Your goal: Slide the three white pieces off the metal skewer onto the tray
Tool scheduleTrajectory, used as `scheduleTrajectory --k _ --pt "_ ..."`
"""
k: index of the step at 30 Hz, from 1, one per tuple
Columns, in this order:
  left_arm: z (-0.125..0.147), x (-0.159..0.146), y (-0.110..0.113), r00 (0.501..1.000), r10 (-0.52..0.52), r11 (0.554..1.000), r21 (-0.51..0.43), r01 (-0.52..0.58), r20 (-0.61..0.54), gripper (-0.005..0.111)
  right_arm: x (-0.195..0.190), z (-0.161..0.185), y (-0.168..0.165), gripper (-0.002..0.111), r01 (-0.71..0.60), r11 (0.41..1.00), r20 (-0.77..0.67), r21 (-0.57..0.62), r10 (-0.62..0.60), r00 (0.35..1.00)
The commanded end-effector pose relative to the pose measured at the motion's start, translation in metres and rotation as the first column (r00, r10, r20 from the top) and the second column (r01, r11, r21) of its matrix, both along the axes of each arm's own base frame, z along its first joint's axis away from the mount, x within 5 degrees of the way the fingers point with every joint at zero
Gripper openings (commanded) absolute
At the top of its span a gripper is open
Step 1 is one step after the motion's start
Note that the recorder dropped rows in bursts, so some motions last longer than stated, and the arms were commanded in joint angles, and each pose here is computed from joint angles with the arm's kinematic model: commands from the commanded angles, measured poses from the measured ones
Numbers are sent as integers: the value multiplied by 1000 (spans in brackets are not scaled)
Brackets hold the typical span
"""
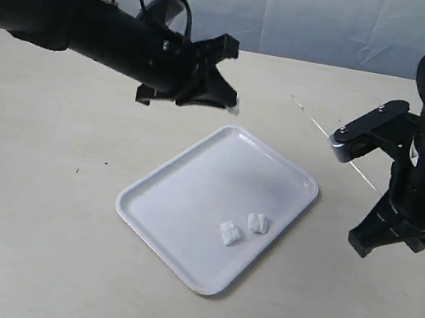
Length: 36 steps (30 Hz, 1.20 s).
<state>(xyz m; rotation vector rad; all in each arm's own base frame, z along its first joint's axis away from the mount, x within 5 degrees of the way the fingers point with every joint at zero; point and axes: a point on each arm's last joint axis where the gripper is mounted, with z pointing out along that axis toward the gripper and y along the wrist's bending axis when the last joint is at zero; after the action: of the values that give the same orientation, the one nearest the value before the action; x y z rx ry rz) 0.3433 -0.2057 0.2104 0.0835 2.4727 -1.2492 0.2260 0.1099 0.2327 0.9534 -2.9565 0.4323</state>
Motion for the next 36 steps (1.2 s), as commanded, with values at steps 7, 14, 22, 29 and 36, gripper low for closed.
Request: scheduleTrajectory --k 7,14,22,29,36 --pt "-42 -34 -14 962 -200 956 180 233 -184 47 5 2 2 -1 39 999 85 37 -42 996" --pt "-37 -30 -13 976 -188 956 207 207 -109 23 15 -2 19 -1 -45 978 154 201 14 988" --pt "33 -32 -2 980 -102 978 196 68 173 0 41 -53 34 -1 -175 971 140 160 153 978" --pt "78 -49 22 926 53 979 163 -122 373 0 68 -61 52 -1 -218 961 155 168 192 969" --pt "102 -68 31 899 27 983 150 -102 438 0 90 -76 67 -1 -251 958 27 136 250 968"
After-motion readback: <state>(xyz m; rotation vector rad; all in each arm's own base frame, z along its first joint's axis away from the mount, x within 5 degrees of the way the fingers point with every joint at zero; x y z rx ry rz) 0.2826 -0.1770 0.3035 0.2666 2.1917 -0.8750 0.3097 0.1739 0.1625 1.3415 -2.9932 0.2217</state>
